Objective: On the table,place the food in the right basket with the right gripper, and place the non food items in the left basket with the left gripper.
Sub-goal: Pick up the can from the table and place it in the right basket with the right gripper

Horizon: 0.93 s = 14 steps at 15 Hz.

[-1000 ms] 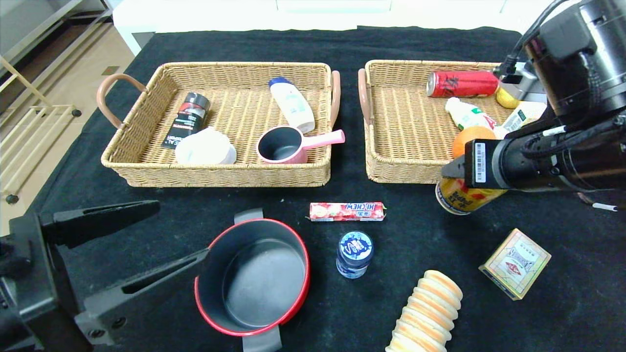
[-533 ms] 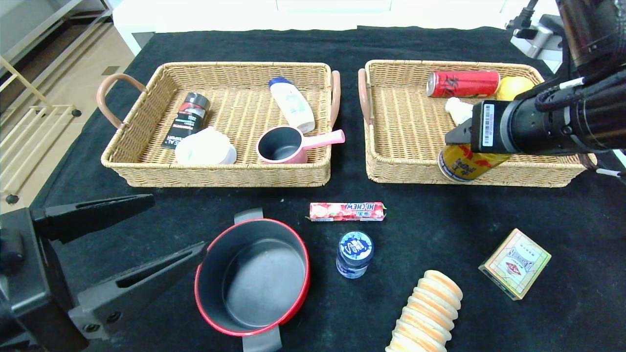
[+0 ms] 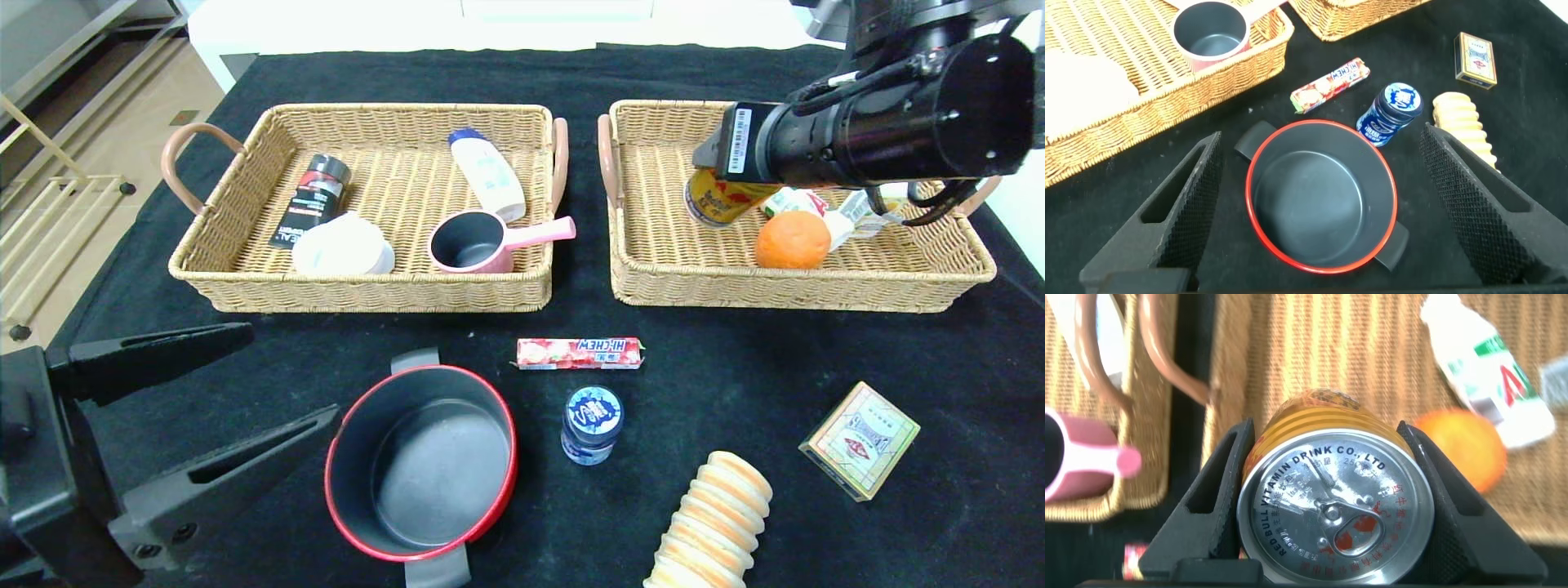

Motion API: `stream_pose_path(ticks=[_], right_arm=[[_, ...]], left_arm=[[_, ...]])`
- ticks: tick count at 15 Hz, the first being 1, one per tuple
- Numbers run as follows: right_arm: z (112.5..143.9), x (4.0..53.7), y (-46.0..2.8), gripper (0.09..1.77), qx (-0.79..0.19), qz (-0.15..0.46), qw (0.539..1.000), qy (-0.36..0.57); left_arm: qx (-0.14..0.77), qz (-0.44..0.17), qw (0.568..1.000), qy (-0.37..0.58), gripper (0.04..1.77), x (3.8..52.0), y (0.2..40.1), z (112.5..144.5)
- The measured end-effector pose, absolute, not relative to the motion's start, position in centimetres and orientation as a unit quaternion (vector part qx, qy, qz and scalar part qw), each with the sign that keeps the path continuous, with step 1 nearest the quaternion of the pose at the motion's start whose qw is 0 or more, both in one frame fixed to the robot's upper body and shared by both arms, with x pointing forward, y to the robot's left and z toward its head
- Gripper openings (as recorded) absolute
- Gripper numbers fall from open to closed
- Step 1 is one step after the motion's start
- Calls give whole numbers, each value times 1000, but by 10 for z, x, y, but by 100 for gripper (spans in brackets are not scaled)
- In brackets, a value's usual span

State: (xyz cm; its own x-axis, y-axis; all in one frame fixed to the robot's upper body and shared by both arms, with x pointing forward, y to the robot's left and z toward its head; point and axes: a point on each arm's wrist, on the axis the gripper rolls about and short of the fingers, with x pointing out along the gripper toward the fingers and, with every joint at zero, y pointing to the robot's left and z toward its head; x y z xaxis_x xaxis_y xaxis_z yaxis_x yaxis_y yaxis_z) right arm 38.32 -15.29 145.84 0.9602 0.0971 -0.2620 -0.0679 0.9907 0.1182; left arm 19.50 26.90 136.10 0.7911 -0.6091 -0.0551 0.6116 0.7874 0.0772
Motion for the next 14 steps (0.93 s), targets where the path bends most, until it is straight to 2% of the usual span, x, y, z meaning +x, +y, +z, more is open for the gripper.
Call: stream_pose_path(ticks=[5, 9, 14], right_arm=[[1443, 425, -138, 120, 64, 38, 995, 72], [1423, 449, -139, 120, 53, 21, 995, 79], [1416, 457, -137, 122, 46, 19, 996, 75]], left_arm=[[45, -322, 946, 13, 172, 195, 269, 1361], [47, -321, 946, 12, 172, 195, 269, 1361], [48, -322, 946, 16, 172, 196, 269, 1360]])
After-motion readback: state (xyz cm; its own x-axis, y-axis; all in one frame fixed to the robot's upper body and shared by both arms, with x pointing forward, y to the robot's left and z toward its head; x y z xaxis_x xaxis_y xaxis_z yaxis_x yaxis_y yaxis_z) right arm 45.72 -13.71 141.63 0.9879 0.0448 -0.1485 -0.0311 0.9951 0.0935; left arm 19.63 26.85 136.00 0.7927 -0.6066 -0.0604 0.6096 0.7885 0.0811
